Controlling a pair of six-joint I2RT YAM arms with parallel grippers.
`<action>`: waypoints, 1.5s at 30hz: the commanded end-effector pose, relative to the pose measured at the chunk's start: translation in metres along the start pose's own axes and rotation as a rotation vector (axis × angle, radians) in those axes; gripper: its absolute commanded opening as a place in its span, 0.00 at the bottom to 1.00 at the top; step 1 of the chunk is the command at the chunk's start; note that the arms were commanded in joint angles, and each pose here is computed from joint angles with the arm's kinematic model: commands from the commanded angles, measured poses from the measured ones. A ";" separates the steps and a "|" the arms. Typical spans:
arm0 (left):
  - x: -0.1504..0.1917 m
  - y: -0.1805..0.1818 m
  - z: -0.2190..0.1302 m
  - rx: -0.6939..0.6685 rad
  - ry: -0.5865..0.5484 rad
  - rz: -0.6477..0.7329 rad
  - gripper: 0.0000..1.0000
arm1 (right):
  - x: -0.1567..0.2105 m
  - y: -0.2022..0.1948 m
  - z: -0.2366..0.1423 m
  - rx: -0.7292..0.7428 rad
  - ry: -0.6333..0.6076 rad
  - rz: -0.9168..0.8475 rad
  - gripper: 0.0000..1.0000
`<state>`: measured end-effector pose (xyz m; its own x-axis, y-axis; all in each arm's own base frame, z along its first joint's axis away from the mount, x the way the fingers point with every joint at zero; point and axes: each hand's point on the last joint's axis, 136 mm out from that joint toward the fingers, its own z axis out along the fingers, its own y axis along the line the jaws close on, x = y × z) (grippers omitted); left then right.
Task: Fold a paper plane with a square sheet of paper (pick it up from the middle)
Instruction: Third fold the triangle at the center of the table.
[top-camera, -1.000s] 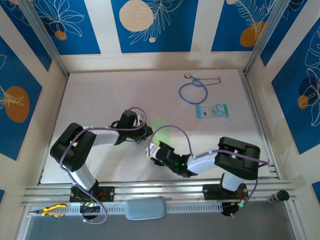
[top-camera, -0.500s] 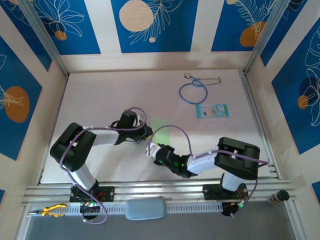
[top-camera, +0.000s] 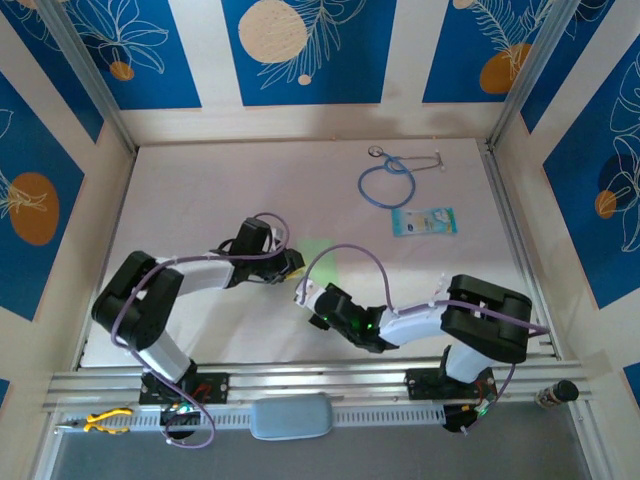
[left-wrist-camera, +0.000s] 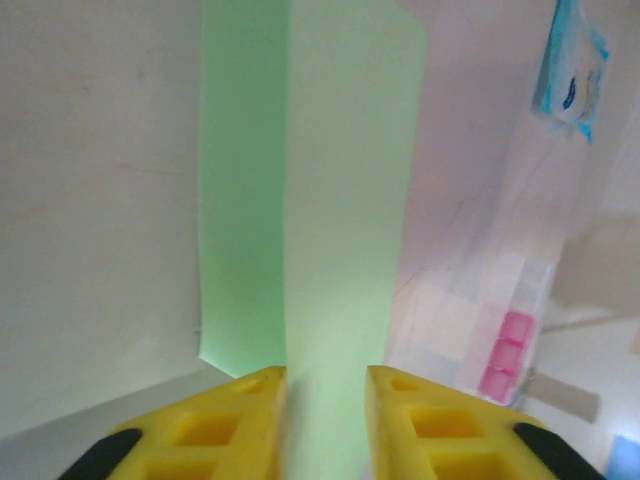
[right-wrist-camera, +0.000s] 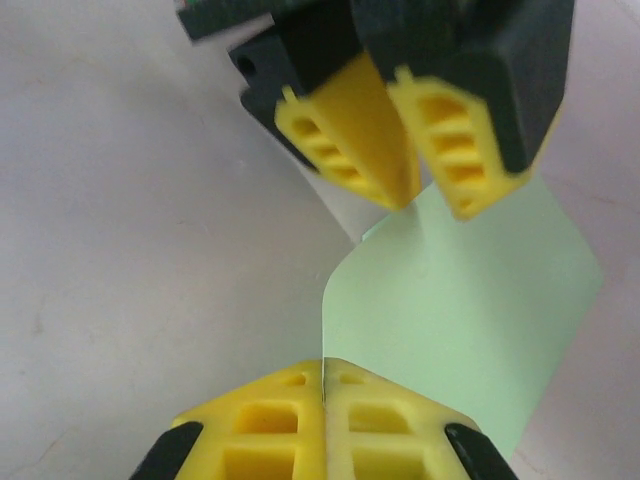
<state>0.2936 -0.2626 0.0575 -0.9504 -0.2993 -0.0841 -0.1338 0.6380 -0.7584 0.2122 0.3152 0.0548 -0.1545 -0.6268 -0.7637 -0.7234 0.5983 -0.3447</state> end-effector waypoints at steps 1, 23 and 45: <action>-0.015 0.002 -0.025 -0.099 -0.064 0.070 0.33 | -0.003 0.006 -0.005 -0.125 0.007 0.120 0.01; -0.047 -0.054 0.019 -0.046 0.155 0.333 0.12 | -0.009 0.003 0.002 -0.491 0.049 0.547 0.01; -0.017 0.028 0.065 -0.245 0.315 0.303 0.07 | 0.002 -0.007 0.015 -0.544 0.110 0.671 0.00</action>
<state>0.3398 -0.2979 0.0211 -0.9891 0.1039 -0.1047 0.1464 0.7778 -0.6112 0.2243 0.3132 0.0440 -0.6822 -0.3074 -0.6634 -0.6876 0.5783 0.4391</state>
